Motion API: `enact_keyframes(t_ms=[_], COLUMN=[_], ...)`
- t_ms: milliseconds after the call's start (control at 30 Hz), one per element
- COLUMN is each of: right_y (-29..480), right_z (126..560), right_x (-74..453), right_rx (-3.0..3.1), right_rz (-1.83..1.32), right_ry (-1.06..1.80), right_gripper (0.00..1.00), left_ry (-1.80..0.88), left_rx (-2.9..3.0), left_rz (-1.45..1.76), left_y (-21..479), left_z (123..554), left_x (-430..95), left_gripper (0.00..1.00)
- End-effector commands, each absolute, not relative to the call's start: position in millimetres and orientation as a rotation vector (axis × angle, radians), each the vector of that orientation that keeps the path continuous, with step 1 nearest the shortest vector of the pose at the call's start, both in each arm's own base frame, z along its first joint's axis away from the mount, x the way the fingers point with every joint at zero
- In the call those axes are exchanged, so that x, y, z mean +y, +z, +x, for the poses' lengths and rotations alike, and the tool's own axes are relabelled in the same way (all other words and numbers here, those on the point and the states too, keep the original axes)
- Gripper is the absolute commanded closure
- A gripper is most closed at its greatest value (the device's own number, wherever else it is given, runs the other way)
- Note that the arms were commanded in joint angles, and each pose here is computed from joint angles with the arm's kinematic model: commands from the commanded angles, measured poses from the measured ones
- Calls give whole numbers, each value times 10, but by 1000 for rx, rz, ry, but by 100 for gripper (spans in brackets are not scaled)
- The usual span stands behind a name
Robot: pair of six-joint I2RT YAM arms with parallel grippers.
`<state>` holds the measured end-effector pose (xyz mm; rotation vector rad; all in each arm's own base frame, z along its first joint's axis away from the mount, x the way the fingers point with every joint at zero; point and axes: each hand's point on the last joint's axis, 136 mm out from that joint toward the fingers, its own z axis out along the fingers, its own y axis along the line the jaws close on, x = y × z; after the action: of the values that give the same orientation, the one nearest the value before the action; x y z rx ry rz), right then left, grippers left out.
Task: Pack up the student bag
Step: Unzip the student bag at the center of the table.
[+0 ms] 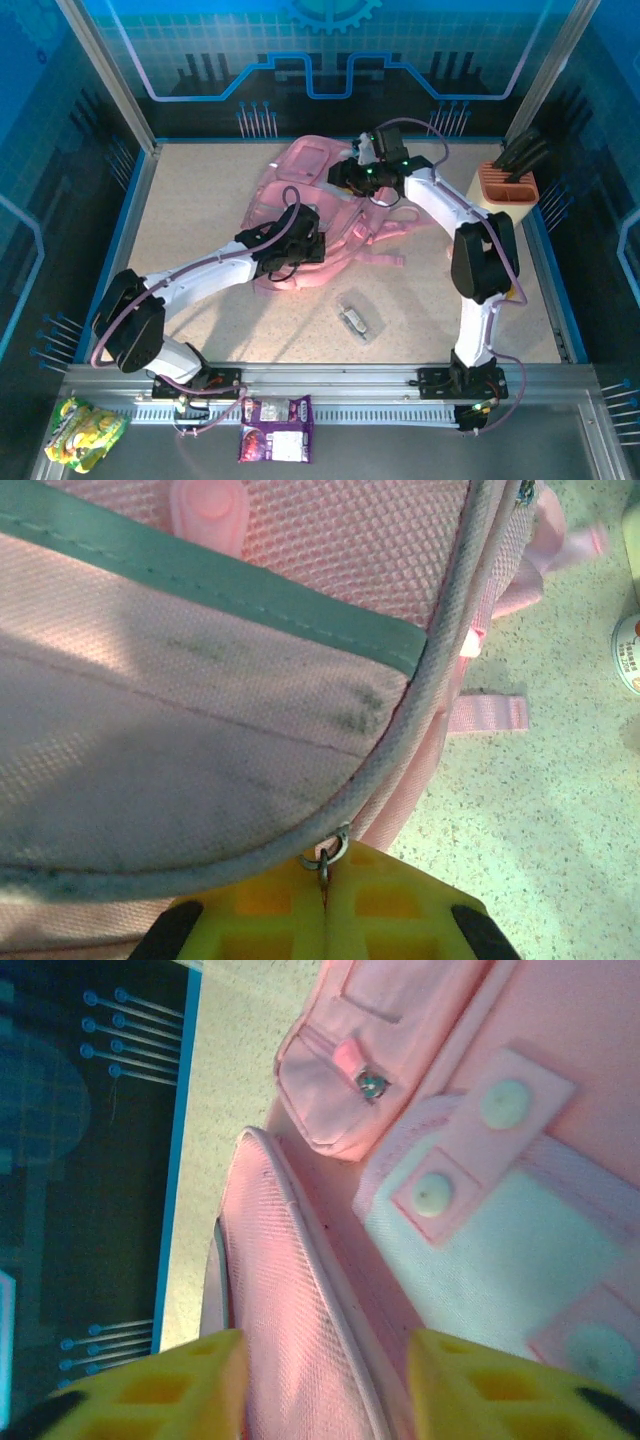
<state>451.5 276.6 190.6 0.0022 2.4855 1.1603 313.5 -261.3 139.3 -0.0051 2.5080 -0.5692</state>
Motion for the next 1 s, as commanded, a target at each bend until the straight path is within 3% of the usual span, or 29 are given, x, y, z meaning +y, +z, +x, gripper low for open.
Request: enact_keyframes(t_ms=[0, 167, 300, 467, 633, 733, 900, 967], right_y=[2157, 1808, 1727, 1651, 1519, 1510, 1540, 1570], right_z=[4263, 3843, 3698, 3616, 3676, 3714, 3765, 3779], right_x=[2598, 2542, 2778, 3021, 3061, 3033, 2894, 2807], right_rx=[2441, 2515, 2456, 2487, 2501, 2513, 2526, 2513], right_rz=[-10, 123, 190, 179, 220, 183, 95, 78], right_ry=[1122, 1186, 1415, 1392, 1385, 1330, 1303, 1327], right_gripper=[45, 41, 46, 49, 59, 79, 99, 100], left_ry=[-639, -633, -647, -639, -615, -562, -441, -390], left_rx=[2480, 2480, 2500, 2504, 2509, 2515, 2565, 2591], left_rz=[-18, -2, 23, 57, 149, 192, 261, 276], left_y=[1538, 1510, 1467, 1481, 1534, 1542, 1494, 1468], left_z=[3176, 3171, 3154, 3147, 3110, 3087, 2994, 2960], left_x=[-2718, -2712, -2757, -2768, -2762, -2697, -2488, -2337], left_gripper=[100, 100, 100, 100, 100, 100, 100, 100])
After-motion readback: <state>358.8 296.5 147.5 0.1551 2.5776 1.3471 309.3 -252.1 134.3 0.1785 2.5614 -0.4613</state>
